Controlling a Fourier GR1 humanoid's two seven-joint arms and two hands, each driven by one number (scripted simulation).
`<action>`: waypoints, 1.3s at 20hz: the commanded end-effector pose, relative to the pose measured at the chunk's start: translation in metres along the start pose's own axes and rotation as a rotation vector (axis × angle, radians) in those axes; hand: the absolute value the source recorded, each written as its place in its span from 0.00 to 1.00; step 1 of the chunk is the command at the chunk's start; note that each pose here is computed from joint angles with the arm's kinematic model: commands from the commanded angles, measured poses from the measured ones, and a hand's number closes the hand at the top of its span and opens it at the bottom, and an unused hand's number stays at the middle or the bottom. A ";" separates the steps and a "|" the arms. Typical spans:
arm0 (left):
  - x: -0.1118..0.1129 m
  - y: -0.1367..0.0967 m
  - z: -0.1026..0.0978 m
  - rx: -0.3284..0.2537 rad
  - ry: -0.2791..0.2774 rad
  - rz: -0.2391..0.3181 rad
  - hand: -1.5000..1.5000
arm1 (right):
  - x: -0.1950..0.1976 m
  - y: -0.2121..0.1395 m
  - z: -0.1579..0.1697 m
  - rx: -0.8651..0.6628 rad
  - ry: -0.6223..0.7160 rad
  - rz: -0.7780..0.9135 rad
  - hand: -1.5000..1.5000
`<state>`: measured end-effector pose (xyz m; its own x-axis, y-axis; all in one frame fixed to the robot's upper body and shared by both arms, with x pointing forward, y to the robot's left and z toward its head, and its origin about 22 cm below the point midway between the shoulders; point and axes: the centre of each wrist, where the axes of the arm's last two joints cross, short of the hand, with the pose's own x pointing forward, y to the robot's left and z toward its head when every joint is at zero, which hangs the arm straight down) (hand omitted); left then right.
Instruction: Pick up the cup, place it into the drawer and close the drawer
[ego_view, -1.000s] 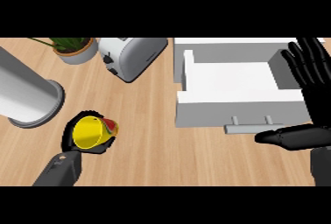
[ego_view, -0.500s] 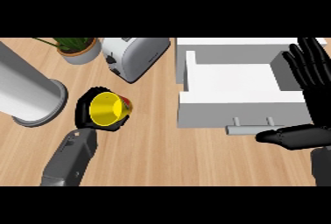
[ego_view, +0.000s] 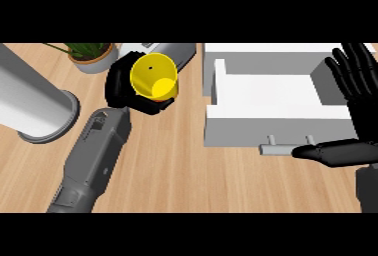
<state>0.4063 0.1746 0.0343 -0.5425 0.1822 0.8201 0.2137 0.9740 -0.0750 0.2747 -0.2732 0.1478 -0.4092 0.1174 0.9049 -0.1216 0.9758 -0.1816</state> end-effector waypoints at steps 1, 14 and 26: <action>0.034 -0.047 -0.054 -0.049 -0.005 -0.001 1.00 | 0.000 0.000 -0.002 0.002 0.007 -0.009 0.00; 0.073 -0.130 -0.126 -0.041 0.176 -0.166 1.00 | 0.004 0.002 -0.004 0.027 -0.052 -0.006 0.00; 0.037 -0.135 -0.106 -0.163 0.428 -0.336 1.00 | 0.003 0.007 -0.024 0.084 -0.058 -0.027 0.00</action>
<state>0.4447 0.0312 0.1560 -0.2874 -0.1661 0.9433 0.1832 0.9571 0.2244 0.2886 -0.2616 0.1529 -0.4528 0.0806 0.8880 -0.1869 0.9652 -0.1829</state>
